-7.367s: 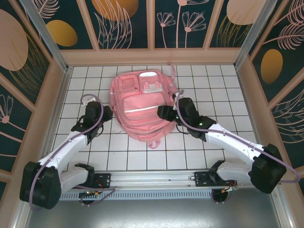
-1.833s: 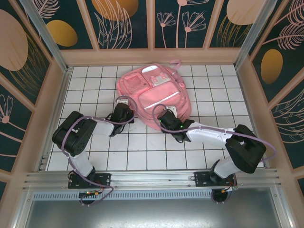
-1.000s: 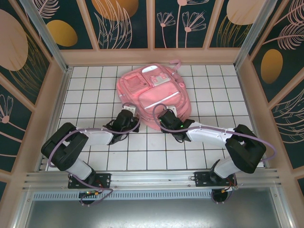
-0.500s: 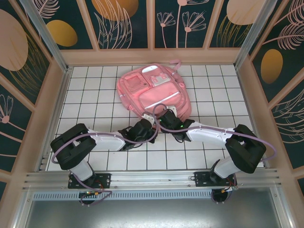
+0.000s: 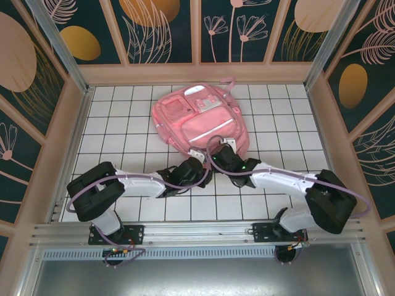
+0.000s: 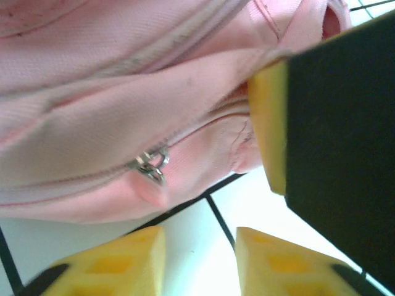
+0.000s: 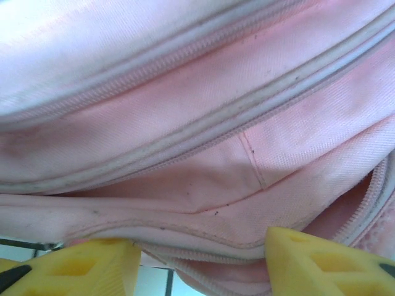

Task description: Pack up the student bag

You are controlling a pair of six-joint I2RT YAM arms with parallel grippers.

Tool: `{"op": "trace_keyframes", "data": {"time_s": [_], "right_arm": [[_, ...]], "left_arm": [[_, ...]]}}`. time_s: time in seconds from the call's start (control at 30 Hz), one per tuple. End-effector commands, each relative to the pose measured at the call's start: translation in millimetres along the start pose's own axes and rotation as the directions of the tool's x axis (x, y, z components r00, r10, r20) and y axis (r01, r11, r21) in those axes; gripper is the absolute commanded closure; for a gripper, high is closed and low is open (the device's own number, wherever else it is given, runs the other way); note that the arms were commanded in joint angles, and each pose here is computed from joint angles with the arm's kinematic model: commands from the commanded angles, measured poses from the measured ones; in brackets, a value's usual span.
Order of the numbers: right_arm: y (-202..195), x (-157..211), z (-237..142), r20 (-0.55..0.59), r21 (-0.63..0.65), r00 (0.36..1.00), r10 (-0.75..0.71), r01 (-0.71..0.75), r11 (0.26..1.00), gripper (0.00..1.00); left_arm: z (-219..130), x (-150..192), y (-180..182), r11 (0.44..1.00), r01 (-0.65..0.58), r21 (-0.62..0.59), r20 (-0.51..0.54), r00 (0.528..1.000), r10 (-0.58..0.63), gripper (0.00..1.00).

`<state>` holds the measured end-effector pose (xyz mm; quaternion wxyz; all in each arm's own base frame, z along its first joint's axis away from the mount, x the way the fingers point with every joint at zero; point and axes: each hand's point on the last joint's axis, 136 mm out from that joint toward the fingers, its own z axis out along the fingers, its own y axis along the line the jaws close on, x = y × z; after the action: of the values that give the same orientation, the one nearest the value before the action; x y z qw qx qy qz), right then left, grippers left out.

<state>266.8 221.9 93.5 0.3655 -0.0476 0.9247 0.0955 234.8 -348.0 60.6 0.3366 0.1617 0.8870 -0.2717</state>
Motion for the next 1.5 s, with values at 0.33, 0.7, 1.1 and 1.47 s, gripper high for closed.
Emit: {"op": "trace_keyframes", "data": {"time_s": [0.33, 0.7, 1.1, 1.47], "right_arm": [[-1.1, 13.6, -32.7, 0.117, -0.055, 0.985, 0.126, -0.12, 0.991, 0.42], [49.7, 52.0, -24.9, 0.26, 0.02, 0.966, 0.013, -0.019, 1.0, 0.55], [73.0, 52.7, 14.7, 0.222, -0.041, 0.975, 0.022, -0.013, 0.999, 0.52], [68.2, 44.0, 38.3, 0.224, 0.006, 0.975, 0.012, -0.014, 1.0, 0.81]], "left_arm": [[-53.5, -51.5, 26.7, 0.986, 0.163, -0.022, 0.145, 0.977, -0.158, 0.49], [-81.6, -85.7, 68.1, 0.965, 0.246, -0.095, 0.276, 0.937, -0.212, 0.5], [-88.1, -80.7, 74.5, 0.961, 0.262, -0.087, 0.274, 0.934, -0.23, 0.5], [-83.0, -80.8, 72.9, 0.963, 0.255, -0.089, 0.257, 0.94, -0.225, 0.5]]}}
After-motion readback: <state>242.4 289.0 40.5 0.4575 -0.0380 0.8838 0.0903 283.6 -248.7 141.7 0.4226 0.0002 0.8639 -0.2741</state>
